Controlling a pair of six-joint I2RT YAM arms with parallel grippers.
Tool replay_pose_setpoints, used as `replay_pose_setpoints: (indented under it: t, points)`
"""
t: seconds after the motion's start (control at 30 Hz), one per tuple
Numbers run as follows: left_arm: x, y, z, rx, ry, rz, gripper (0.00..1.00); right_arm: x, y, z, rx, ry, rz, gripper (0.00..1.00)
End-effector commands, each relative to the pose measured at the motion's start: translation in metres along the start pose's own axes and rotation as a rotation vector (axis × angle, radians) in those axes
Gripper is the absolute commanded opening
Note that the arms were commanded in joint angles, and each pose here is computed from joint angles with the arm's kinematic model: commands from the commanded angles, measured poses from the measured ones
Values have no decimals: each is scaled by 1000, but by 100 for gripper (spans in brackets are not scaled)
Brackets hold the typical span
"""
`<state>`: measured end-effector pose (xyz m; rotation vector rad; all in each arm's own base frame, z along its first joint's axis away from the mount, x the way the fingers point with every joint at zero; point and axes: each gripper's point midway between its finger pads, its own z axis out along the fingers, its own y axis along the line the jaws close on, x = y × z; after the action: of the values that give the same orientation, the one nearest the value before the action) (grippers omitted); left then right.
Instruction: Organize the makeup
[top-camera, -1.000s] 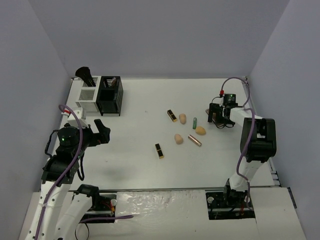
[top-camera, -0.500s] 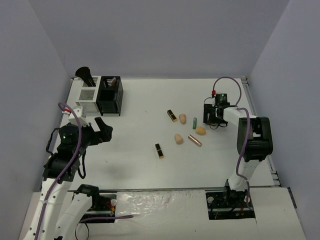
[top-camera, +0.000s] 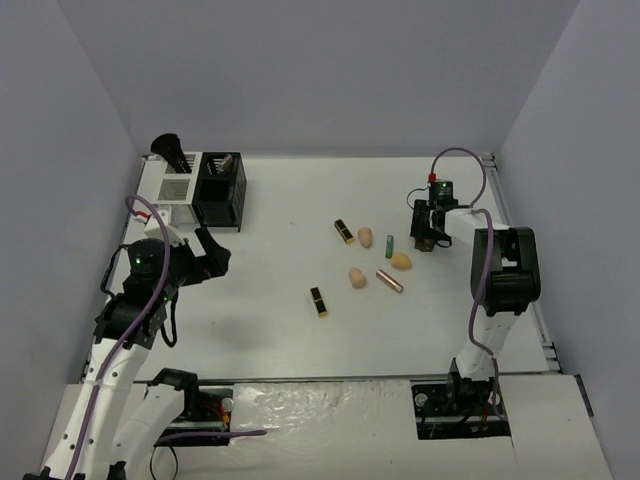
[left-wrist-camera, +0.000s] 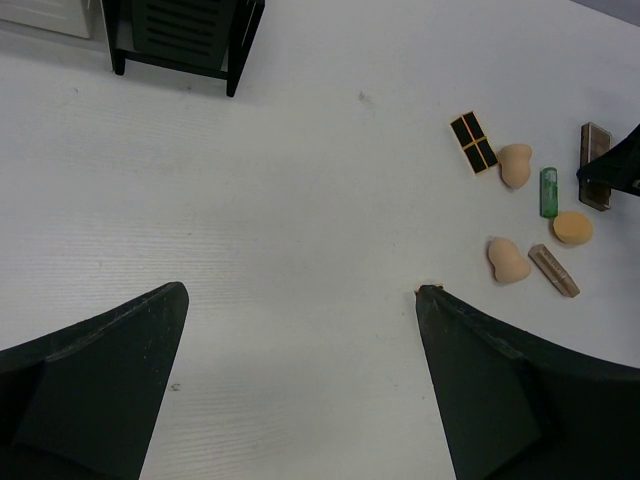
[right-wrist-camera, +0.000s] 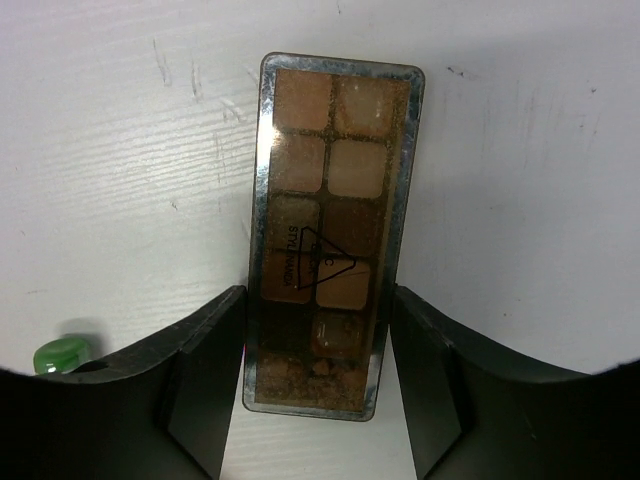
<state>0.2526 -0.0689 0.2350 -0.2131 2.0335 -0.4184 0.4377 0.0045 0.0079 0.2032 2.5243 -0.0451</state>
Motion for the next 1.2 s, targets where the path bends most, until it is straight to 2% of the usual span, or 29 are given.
replay_pose_setpoints:
  t: [0.0,0.17,0.23,0.33,0.4,0.47,0.63,0.87,1.17]
  points:
    - [-35,-25,-4,87,-93,-18,97,20,-11,7,55,74,19,38]
    - [-37,-40,-5,151,-70,-53,97,-2,-6,-10,33,10,10,7]
    - [-39,-48,-6,187,-63,-71,97,-19,0,-25,16,-48,1,1]
    - [-48,-60,-11,235,-75,-107,97,-43,13,-55,-14,-145,-20,0]
    - [-52,-67,-14,258,-76,-124,97,-68,32,-93,-54,-270,-47,0]
    - [-60,-75,-18,288,-85,-128,97,-74,58,-118,-115,-349,-83,0]
    - [-78,-99,-20,368,-111,-162,97,-81,141,-205,-399,-589,-178,0]
    - [-89,-133,-11,437,-114,-163,97,-28,248,-311,-840,-783,-353,0]
    - [-79,-176,3,483,-81,-95,97,18,310,-355,-1038,-832,-464,0]
